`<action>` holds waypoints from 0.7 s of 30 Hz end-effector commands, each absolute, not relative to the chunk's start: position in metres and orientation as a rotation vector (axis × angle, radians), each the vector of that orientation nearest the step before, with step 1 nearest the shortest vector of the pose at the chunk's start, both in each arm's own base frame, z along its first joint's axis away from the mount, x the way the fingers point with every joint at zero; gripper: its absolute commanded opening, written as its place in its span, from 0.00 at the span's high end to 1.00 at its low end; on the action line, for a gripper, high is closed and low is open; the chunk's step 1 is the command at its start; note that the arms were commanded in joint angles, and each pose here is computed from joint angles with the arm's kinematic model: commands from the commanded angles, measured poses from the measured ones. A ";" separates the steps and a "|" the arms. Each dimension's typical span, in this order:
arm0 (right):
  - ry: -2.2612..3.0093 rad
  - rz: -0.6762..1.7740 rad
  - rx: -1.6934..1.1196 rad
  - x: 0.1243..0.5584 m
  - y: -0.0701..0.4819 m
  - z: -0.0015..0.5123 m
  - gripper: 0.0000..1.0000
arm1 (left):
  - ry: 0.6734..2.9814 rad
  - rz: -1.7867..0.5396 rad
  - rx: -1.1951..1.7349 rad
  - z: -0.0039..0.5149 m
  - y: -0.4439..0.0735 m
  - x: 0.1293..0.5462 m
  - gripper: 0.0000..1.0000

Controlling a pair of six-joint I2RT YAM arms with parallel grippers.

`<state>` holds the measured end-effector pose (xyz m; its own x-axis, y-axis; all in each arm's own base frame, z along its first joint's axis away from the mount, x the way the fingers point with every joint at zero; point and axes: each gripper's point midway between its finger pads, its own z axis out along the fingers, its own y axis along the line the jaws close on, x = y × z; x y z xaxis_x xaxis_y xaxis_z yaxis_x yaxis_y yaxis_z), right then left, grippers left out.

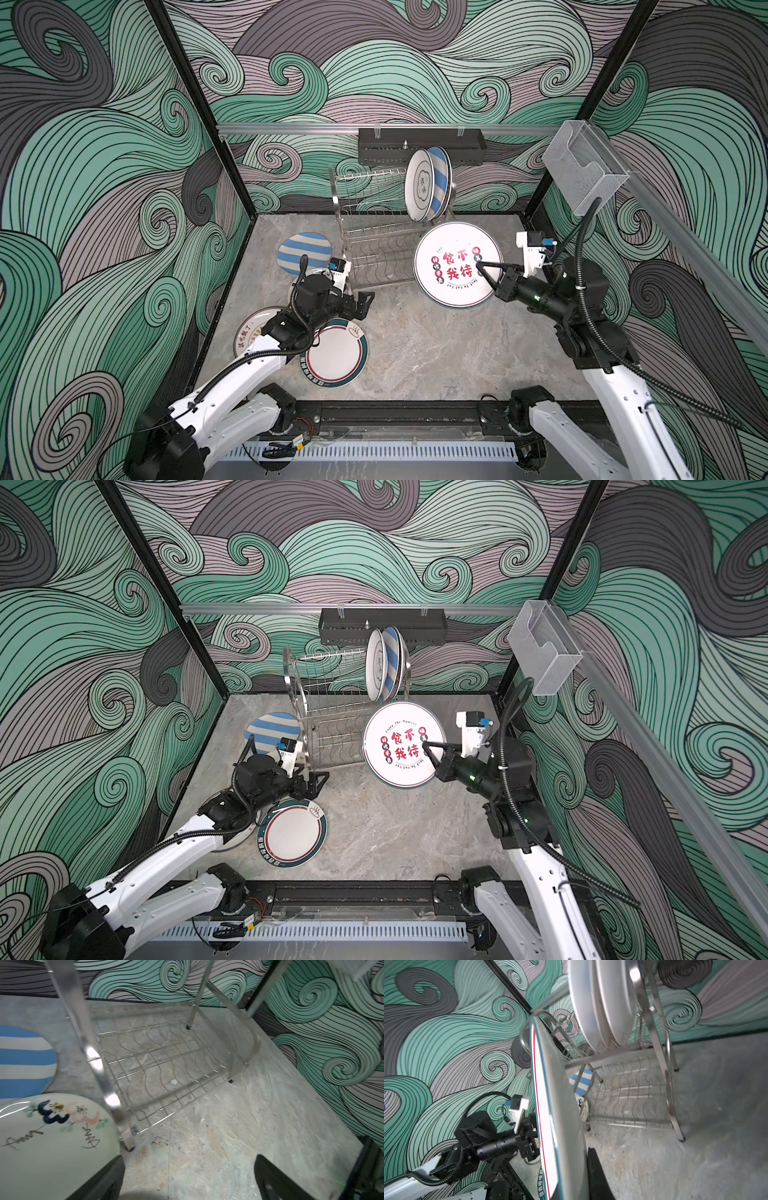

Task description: Load the plates into the dish rack

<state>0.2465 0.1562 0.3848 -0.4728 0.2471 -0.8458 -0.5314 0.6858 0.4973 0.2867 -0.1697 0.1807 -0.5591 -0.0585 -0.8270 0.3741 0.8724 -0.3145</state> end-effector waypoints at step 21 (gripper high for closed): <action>1.614 0.032 -0.128 0.372 0.241 0.524 1.00 | 2.059 -0.647 0.394 0.155 -0.186 0.301 0.01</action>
<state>0.3661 0.2672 0.4994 -0.0965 -0.0578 -0.9937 -0.2703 0.9623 -0.0297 0.3004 -0.1770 0.1445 -0.5707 0.0090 -0.8211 0.4437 0.8448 -0.2991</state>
